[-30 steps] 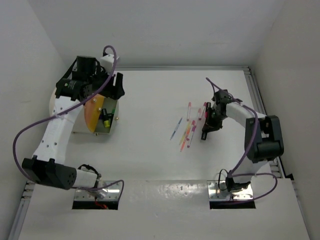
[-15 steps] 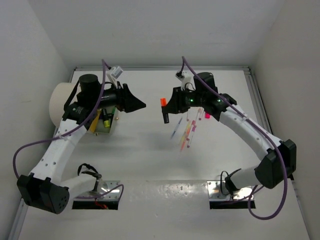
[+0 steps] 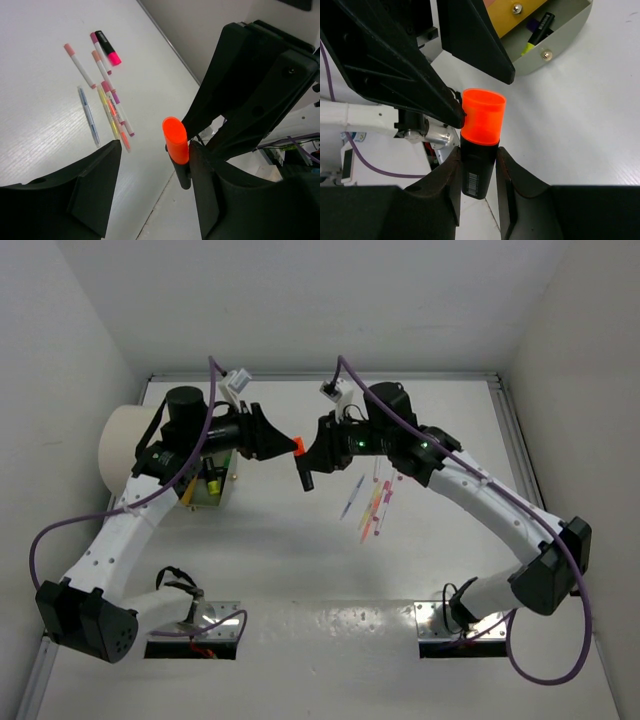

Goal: Sort the stationery into containers
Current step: Place the pen in the drawer.

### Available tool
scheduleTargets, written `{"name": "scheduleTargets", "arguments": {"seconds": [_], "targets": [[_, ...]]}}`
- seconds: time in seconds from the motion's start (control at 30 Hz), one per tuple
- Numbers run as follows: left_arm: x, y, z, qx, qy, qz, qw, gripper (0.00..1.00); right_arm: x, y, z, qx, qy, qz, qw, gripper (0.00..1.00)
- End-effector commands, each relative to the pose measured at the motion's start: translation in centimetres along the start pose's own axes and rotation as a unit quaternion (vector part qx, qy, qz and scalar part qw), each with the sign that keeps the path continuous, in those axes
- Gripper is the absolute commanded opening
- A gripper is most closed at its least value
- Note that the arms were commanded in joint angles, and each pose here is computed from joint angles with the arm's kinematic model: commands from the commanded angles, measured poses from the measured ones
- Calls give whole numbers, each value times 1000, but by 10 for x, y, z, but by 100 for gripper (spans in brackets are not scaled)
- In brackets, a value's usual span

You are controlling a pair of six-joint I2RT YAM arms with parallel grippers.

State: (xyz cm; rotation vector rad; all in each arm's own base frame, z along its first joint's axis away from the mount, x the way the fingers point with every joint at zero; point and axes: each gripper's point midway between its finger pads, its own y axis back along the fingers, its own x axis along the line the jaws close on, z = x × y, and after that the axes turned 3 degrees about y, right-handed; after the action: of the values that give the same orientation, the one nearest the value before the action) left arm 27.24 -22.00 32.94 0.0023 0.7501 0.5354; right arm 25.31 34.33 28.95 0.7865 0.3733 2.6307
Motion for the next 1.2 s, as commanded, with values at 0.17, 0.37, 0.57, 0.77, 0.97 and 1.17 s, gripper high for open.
{"name": "scheduleTargets", "arguments": {"seconds": [0.17,0.37,0.57,0.77,0.97,1.17], "targets": [[-19,0,14,-19,-21,-30,999,53,5,-6,14,-16,47,-8,999,0],[-14,-2,4,-7,0,-31,1000,49,7,-14,23,-24,58,-12,998,0],[-12,-2,1,-4,2,-28,1000,42,14,-19,31,-29,68,-7,997,0],[3,5,8,-16,13,-2,1000,14,21,-18,31,-31,79,2,996,10],[58,33,65,-13,-74,155,985,0,-19,0,24,-27,35,-43,998,63],[151,87,58,83,-125,421,895,0,-113,32,-2,-1,-57,-152,987,62]]}}
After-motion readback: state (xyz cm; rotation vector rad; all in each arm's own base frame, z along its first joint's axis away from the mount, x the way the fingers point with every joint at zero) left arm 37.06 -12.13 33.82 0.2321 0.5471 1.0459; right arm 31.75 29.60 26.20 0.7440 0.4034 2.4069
